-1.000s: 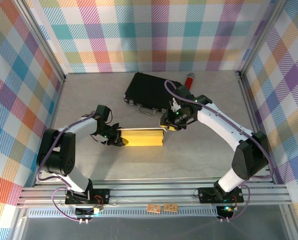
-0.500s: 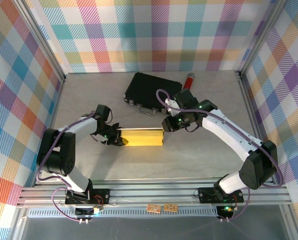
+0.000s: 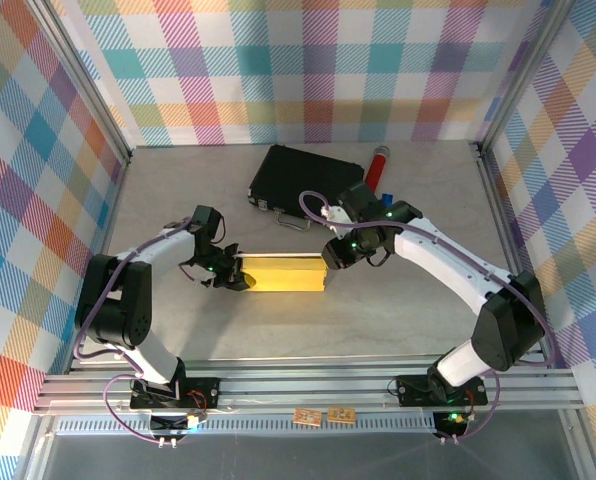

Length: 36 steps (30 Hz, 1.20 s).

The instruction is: Fold the paper box

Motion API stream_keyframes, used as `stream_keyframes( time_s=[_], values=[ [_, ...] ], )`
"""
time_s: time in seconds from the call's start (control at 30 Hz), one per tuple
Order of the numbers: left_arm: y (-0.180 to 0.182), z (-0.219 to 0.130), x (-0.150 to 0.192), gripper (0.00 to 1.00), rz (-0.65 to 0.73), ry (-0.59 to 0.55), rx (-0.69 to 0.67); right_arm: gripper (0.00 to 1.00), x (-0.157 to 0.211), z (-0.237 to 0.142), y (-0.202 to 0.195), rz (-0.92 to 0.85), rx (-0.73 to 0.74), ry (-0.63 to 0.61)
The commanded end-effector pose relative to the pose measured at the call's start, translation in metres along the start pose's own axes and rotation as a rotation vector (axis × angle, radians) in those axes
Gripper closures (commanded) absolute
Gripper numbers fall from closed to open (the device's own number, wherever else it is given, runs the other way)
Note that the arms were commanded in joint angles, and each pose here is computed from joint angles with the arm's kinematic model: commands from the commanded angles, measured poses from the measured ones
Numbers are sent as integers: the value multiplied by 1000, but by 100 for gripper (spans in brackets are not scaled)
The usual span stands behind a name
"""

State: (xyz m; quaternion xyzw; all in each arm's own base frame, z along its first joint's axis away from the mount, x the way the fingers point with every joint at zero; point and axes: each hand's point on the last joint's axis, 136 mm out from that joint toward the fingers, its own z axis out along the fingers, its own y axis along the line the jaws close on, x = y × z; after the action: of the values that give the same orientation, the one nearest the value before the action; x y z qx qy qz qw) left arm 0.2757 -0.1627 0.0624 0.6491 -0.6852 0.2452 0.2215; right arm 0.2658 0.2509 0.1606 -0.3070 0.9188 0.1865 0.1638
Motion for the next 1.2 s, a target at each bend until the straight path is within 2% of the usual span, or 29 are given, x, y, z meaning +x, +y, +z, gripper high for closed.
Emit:
stream_keyframes(
  time_s=[0.0,0.27,0.47,0.57,0.87,1.17],
  values=[
    [14,1,-25,86,-73,-116,-58,73,-9,-1,1,-27,8,-16],
    [13,2,-26,86,-73,-115,-56,86,-13,-1,1,-15,13,-20],
    [11,2,-25,86,-68,-113,-51,79,-18,-5,3,-13,19,-23],
    [10,2,-25,87,-67,-112,-50,79,-21,-8,1,-13,31,-30],
    [9,3,-25,87,-64,-109,-47,94,-14,-2,1,0,33,-3],
    [9,3,-25,87,-72,-107,-47,97,-13,0,-3,70,65,7]
  ],
)
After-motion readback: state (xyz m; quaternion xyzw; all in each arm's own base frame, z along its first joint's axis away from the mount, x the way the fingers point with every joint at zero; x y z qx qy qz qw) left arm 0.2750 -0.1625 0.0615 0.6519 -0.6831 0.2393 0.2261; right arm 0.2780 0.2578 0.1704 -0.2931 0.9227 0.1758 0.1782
